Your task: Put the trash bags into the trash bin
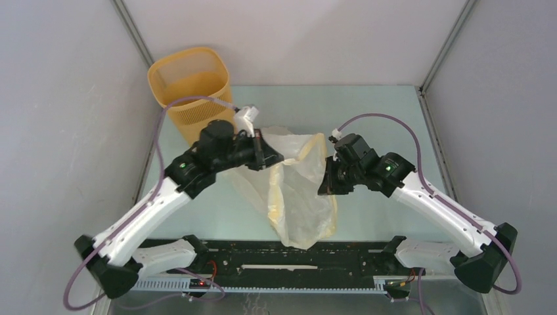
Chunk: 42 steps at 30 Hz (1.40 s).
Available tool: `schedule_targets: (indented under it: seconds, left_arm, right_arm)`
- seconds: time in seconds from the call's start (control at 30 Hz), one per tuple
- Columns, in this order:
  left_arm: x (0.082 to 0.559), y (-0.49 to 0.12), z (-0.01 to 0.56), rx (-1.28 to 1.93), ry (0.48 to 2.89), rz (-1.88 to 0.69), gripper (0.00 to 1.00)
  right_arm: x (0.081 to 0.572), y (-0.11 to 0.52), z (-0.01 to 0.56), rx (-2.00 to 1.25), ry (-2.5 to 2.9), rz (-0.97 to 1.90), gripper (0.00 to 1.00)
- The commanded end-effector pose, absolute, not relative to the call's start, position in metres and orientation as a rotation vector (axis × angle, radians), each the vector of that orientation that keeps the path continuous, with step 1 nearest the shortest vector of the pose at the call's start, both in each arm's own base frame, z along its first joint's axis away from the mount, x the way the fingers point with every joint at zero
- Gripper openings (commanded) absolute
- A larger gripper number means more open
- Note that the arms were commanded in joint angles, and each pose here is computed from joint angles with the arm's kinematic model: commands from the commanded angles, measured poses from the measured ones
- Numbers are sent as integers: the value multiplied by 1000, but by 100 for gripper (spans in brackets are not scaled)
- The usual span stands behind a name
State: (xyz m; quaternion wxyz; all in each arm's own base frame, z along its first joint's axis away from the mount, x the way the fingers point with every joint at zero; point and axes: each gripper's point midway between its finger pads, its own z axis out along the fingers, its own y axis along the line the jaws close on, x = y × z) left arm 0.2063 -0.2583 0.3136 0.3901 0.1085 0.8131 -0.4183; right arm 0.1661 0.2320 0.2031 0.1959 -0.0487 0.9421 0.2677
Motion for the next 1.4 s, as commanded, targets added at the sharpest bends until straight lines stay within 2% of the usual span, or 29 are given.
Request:
schedule_targets:
  seconds: [0.0,0.1,0.17,0.27,0.3,0.4,0.57,0.8,0.9,0.93,0.97,1.03,1.07,1.1,1.17,1.27,1.37]
  left_arm:
    - [212,-311,316,293,2053,-1272,0]
    - [217,-331,303,289,2115,-1296,0]
    - [227,-334,294,234,2167,-1269,0]
    - [239,-341,291,142,2212,-1286,0]
    - [241,-346,293,124,2211,-1322,0]
    - [242,-363,307,72,2191,-1456,0]
    - [244,-379,334,-45,2145,-1645,0]
    - [245,-384,359,-218,2102,-1828,0]
    - [247,-382,363,-252,2091,-1840,0]
    - [248,-380,363,-261,2091,-1834,0]
    - [248,-378,363,-270,2090,-1833,0]
    - [250,-374,367,-271,2070,-1820,0]
    - [251,-371,371,-258,2058,-1798,3]
    - [252,-366,370,-253,2066,-1755,9]
    - [255,-352,380,-186,2042,-1650,29]
    - [260,-316,393,-80,2003,-1465,55]
    - [263,-265,398,-98,1953,-1309,69]
  right_arm:
    - [174,220,192,-90,2641,711,10]
    - [179,217,196,-66,2634,761,17]
    - [176,219,213,-88,2573,834,36]
    - [172,228,241,-105,2417,939,74]
    - [172,233,248,-101,2367,976,81]
    - [177,254,258,-140,2274,1016,86]
    - [194,266,254,-116,2148,724,93]
    - [207,258,258,-42,2023,413,94]
    - [210,255,257,-22,2018,296,89]
    - [210,253,256,-11,2027,262,85]
    - [209,254,253,-22,2042,246,77]
    - [204,269,250,-114,2068,308,51]
    - [202,280,253,-176,2062,363,30]
    - [201,289,259,-212,2043,412,15]
    - [200,291,268,-224,2020,447,1]
    - [205,268,264,-154,2070,428,0]
    - [195,255,252,-145,2185,536,0]
